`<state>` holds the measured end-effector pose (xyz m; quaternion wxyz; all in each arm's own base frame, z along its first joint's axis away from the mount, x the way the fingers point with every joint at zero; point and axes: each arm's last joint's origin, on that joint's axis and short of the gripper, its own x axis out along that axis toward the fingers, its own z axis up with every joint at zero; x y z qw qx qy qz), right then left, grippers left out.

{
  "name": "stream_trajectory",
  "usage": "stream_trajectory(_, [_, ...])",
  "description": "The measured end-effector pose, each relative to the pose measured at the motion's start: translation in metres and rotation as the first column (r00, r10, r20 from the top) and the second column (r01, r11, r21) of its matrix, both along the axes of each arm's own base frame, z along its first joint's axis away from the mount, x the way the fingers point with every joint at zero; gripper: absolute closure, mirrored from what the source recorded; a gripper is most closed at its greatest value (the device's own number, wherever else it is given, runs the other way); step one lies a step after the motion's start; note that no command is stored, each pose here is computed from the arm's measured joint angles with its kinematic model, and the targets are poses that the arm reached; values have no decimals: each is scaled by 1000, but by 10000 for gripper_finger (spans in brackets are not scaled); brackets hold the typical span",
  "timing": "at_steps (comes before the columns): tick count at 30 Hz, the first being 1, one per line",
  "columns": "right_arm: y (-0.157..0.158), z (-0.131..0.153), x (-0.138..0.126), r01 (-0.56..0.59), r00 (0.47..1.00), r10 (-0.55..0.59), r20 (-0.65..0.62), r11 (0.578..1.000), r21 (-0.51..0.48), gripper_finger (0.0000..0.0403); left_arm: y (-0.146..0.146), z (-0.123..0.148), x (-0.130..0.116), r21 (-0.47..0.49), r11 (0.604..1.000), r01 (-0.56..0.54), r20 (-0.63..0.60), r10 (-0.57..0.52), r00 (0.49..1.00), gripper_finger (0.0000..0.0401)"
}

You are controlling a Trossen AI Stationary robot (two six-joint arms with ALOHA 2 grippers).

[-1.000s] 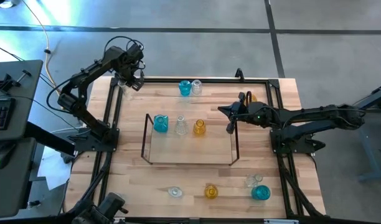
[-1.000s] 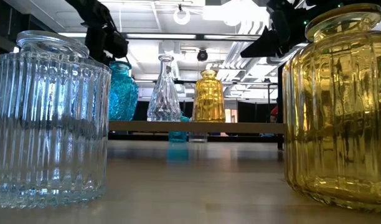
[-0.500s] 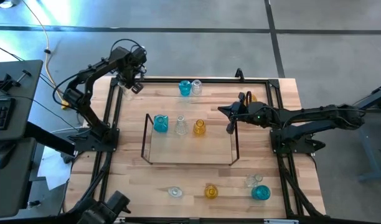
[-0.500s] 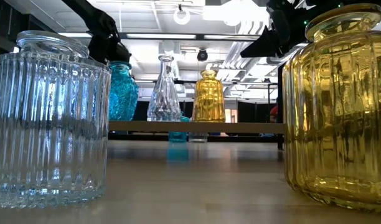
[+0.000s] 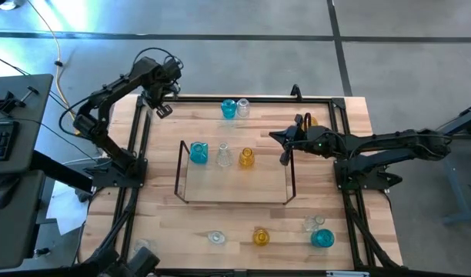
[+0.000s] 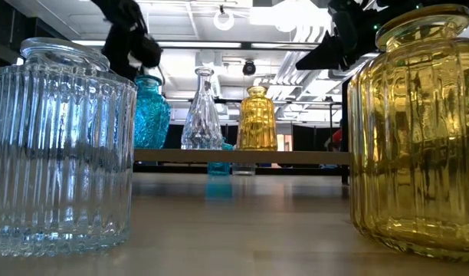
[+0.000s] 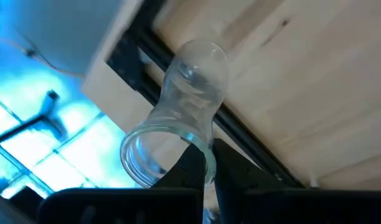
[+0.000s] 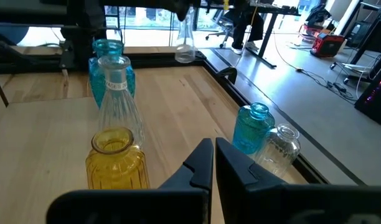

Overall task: Sort vases onto shelf
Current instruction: Put the top left transparent vase on the shelf

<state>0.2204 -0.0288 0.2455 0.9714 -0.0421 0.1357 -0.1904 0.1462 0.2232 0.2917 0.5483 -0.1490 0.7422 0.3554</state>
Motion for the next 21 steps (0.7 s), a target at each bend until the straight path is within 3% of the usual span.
stream_trajectory(6, [0, 1, 0, 4, 1000, -4, 17, 1000, 15, 403, -30, 47, 4, 78, 993, 87, 54, -92, 994, 397])
stream_trajectory(10, [0, 1, 0, 8, 1000, -9, 27, 999, 32, 403, -54, 78, 9, 172, 973, 157, 153, -184, 971, 397])
stream_trajectory(15, [3, 1, 1, 2, 999, -4, 36, 999, 54, 403, -88, 111, 12, 261, 938, 228, 288, -301, 909, 397])
stream_trajectory(21, [14, 5, 3, -50, 996, 47, 70, 997, 50, 403, -128, 141, 13, 350, 876, 331, 386, -457, 802, 397])
